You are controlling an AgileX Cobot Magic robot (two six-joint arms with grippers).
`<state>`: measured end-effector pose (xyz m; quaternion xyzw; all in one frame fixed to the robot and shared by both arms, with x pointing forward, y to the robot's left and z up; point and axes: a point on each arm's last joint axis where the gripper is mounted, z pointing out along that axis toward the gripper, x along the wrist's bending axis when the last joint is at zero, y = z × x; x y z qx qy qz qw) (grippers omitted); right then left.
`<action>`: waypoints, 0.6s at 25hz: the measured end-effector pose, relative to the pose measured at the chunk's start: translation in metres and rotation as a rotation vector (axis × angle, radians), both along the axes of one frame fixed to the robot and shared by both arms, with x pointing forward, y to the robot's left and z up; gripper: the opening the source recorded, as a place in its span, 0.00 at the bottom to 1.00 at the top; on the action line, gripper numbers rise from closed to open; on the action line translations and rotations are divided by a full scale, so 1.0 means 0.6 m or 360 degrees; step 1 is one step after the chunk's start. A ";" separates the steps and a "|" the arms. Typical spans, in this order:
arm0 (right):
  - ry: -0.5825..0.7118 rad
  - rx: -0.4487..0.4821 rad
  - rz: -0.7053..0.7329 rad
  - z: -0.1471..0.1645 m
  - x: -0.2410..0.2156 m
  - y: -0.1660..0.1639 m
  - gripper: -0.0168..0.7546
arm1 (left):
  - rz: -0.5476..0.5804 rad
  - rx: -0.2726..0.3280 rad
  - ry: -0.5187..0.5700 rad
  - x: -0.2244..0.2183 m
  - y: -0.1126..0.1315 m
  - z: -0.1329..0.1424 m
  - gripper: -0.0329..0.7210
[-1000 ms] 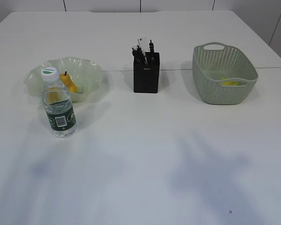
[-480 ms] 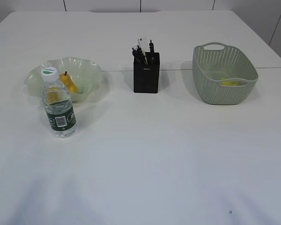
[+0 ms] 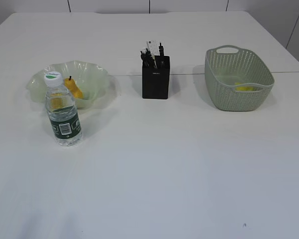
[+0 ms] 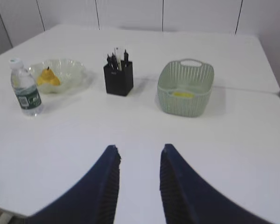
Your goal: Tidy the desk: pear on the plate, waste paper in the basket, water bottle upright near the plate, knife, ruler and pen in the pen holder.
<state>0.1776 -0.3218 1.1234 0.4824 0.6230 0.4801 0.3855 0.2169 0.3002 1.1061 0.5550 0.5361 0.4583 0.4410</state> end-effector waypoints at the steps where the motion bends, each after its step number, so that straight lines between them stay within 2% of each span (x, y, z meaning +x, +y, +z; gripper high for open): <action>1: 0.0056 -0.0010 0.0005 -0.007 0.002 0.001 0.32 | -0.0020 -0.0003 0.0030 -0.001 -0.002 -0.002 0.58; 4: 0.0188 -0.0019 0.0039 -0.025 0.006 0.006 0.32 | -0.0074 0.0011 0.0099 -0.004 -0.007 -0.008 0.58; 8: 0.0259 -0.0050 0.0081 -0.044 0.019 0.014 0.32 | -0.0103 0.0019 0.0167 -0.006 -0.009 -0.015 0.58; 15: 0.0350 -0.0135 0.0102 -0.086 0.053 0.024 0.32 | -0.0115 0.0044 0.0190 -0.006 -0.010 -0.017 0.58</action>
